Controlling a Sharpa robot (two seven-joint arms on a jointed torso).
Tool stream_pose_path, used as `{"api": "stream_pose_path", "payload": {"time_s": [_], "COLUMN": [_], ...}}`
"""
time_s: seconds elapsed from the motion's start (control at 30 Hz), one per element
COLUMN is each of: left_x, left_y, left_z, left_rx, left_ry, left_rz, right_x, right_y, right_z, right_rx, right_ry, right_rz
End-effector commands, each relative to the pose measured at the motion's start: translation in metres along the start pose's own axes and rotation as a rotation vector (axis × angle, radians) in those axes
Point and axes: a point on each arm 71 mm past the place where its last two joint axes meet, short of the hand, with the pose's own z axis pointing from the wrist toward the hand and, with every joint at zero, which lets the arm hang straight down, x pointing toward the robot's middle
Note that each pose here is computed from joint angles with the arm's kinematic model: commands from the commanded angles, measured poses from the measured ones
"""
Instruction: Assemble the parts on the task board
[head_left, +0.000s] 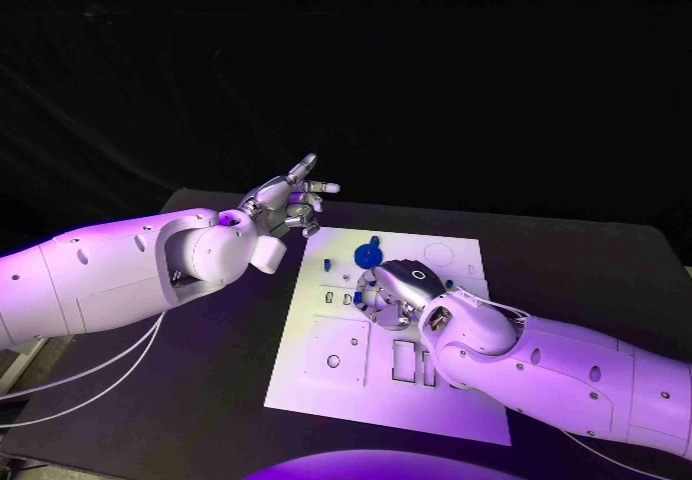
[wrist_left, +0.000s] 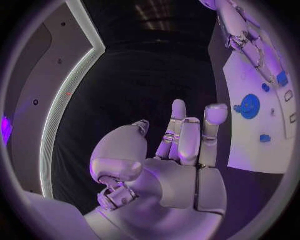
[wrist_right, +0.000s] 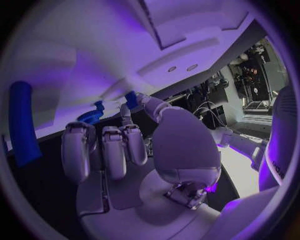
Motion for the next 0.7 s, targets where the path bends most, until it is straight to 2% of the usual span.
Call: {"api": "stream_pose_path", "payload": {"time_s": [0.03, 0.7], "left_x": [0.0037, 0.0041], "left_y": [-0.0011, -0.0010], "left_z": [0.0005, 0.0004], "left_rx": [0.004, 0.002], "left_ry": [0.031, 0.039], "left_rz": [0.001, 0.006], "right_x": [0.0011, 0.0020], "right_y": [0.0002, -0.0006], "right_z": [0.0000, 0.0000], "right_rx": [-0.003, -0.001], "right_ry": [0.009, 0.020], "right_rz": [-0.017, -0.022]}}
